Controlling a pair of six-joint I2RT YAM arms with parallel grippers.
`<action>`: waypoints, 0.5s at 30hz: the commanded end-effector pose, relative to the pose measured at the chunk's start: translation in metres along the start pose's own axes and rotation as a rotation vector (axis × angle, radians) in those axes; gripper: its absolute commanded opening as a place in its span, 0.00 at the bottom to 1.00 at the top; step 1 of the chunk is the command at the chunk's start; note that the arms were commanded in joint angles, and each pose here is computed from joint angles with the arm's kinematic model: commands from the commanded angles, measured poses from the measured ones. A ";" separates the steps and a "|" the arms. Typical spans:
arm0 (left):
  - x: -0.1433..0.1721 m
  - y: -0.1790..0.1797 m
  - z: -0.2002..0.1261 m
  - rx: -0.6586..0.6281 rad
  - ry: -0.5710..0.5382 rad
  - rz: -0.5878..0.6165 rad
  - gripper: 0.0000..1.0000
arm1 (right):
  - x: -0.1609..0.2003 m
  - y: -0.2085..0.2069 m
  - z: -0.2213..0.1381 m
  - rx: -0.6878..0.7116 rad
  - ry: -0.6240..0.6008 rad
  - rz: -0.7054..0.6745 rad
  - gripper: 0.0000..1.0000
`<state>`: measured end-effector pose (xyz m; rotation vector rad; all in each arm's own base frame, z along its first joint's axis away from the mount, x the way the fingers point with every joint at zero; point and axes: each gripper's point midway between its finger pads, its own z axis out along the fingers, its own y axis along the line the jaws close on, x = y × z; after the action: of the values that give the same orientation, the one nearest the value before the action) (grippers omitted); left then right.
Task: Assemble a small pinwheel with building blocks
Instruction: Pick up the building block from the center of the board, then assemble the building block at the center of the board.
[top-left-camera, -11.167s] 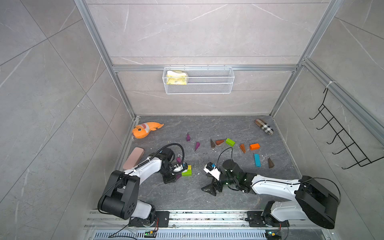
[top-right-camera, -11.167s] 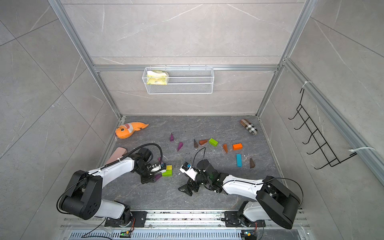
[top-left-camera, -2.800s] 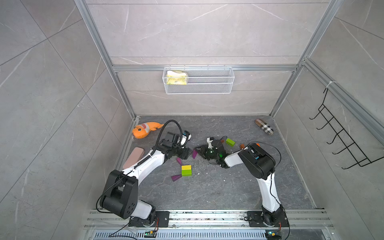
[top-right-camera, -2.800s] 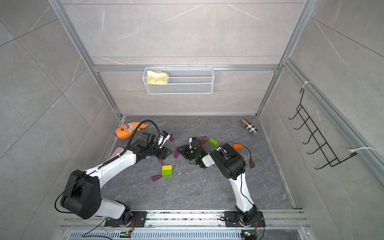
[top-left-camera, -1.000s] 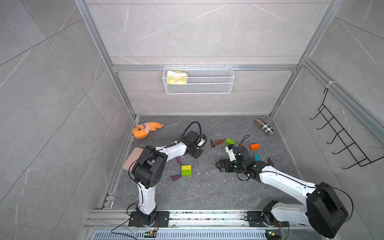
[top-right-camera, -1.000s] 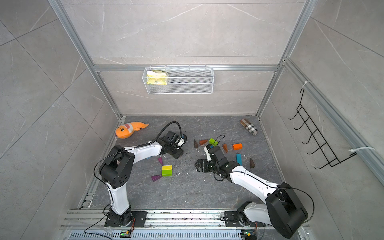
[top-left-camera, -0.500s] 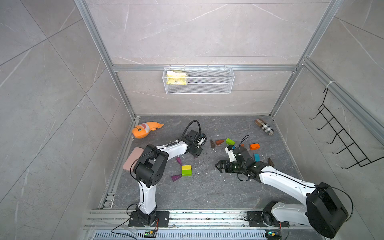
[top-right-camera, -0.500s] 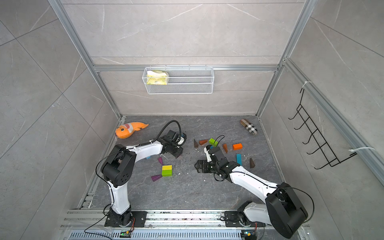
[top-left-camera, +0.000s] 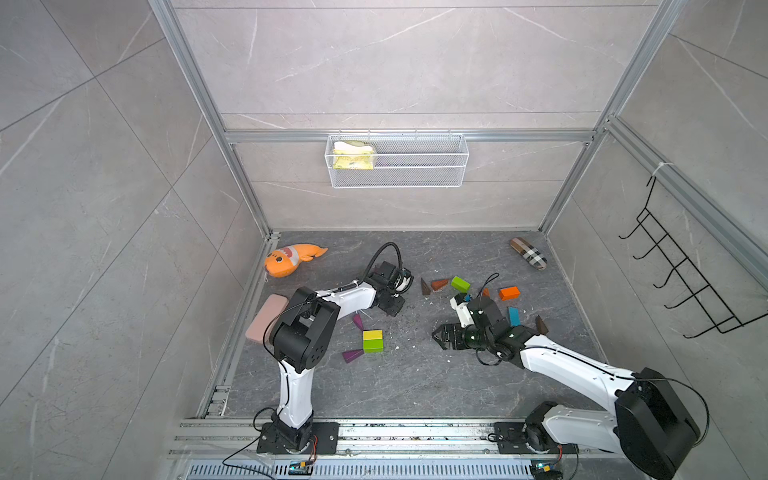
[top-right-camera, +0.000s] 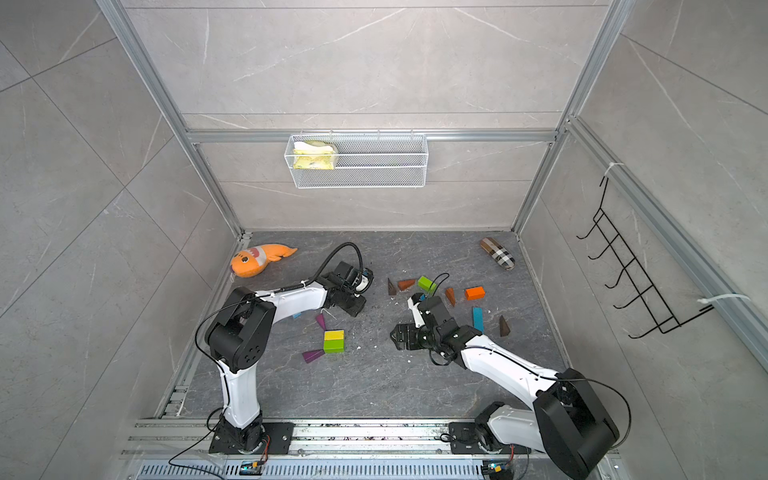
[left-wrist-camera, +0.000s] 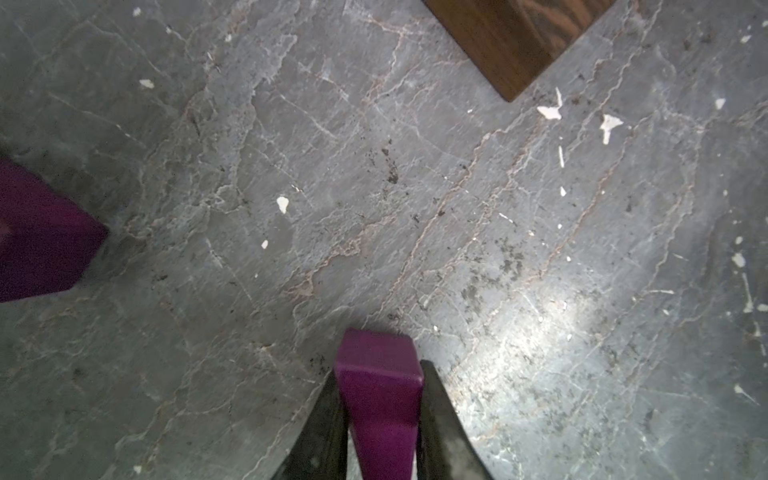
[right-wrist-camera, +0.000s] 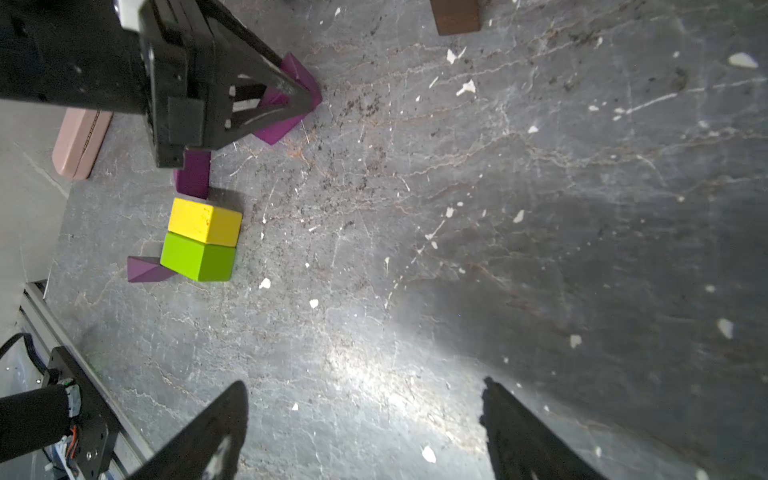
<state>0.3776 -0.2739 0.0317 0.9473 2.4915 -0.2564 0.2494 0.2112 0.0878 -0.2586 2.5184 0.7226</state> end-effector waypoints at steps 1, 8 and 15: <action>-0.008 -0.007 -0.014 0.028 -0.033 0.008 0.18 | 0.012 -0.004 -0.005 0.010 0.011 -0.039 0.89; 0.000 -0.009 -0.044 0.018 -0.080 0.015 0.15 | 0.018 -0.005 -0.006 -0.001 0.008 -0.034 0.88; 0.014 -0.017 -0.057 0.018 -0.137 -0.005 0.14 | 0.025 0.013 -0.005 -0.053 0.022 -0.102 0.88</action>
<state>0.3365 -0.2531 0.0582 0.9325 2.4396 -0.2973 0.2291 0.2095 0.0795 -0.3250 2.5265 0.7318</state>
